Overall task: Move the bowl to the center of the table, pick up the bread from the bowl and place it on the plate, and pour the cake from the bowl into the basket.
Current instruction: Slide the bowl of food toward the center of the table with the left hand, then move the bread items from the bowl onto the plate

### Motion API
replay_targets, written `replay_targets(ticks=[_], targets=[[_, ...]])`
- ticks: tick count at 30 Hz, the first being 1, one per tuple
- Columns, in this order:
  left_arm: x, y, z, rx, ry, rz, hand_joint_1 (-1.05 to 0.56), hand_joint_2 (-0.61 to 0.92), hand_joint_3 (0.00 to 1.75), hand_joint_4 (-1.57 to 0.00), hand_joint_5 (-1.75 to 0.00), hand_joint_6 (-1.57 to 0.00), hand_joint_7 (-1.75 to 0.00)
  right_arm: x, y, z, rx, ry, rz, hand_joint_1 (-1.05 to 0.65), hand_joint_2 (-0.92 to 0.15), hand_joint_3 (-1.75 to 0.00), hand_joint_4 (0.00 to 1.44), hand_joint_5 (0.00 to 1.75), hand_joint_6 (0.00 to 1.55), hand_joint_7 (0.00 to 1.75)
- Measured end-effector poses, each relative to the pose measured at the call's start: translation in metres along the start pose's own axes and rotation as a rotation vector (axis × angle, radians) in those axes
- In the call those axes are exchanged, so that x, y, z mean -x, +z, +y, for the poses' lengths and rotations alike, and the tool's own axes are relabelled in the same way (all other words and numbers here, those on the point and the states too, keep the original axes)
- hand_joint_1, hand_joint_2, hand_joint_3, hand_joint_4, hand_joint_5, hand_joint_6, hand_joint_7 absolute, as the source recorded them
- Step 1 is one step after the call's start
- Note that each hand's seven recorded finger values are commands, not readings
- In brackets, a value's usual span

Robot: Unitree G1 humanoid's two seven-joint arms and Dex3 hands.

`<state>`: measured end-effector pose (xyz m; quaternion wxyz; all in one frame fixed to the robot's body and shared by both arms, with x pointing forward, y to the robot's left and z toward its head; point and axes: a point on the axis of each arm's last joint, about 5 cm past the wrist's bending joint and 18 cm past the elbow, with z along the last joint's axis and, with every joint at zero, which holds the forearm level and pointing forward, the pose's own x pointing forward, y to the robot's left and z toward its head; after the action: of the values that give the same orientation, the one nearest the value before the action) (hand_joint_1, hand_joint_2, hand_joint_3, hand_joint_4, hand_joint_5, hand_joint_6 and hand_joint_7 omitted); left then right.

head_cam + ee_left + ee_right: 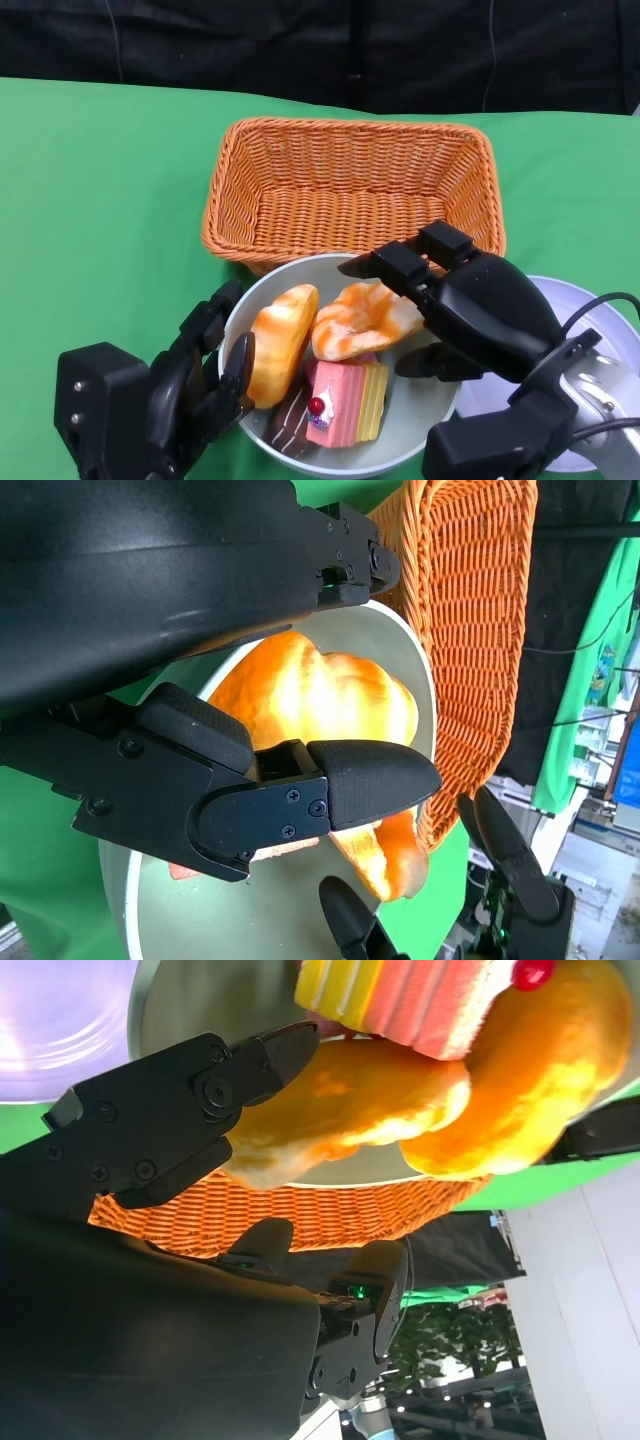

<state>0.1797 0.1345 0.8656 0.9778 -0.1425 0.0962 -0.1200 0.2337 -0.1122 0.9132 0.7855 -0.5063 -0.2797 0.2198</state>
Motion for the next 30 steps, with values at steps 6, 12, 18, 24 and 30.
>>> replay_targets(ticks=[6,12,18,24,30], targets=[[-0.001,0.000,-0.001,-0.002,-0.004,0.000,-0.92,0.92,0.72,-0.05,-0.07,-0.02,-0.01,-0.006,-0.003,0.006,0.010,0.017,0.000,-0.18,-0.65,0.00,0.00,0.92,0.04,0.74],[-0.002,0.000,-0.005,-0.025,-0.016,0.002,-0.93,0.92,0.72,-0.06,-0.08,-0.04,-0.02,-0.011,-0.006,0.010,0.018,0.012,-0.007,-0.13,-0.66,0.00,0.00,1.03,0.14,0.69],[-0.004,0.001,-0.006,-0.035,-0.019,0.002,-0.90,0.92,0.73,-0.09,-0.11,-0.06,-0.02,-0.013,-0.007,0.012,0.022,0.012,-0.008,-0.02,-0.66,0.00,0.17,1.04,0.34,0.66],[-0.004,0.001,-0.006,-0.086,-0.001,0.002,-0.88,0.92,0.72,-0.11,-0.14,-0.08,-0.03,-0.012,-0.011,0.017,-0.002,-0.057,-0.039,0.16,-0.69,-0.04,0.72,0.81,0.87,0.41],[0.000,0.003,0.001,-0.138,0.022,-0.003,-0.68,0.92,0.52,-0.24,-0.29,-0.37,-0.13,-0.013,-0.014,0.021,-0.046,-0.154,-0.123,0.29,0.05,-1.65,1.40,1.18,1.54,0.48]])
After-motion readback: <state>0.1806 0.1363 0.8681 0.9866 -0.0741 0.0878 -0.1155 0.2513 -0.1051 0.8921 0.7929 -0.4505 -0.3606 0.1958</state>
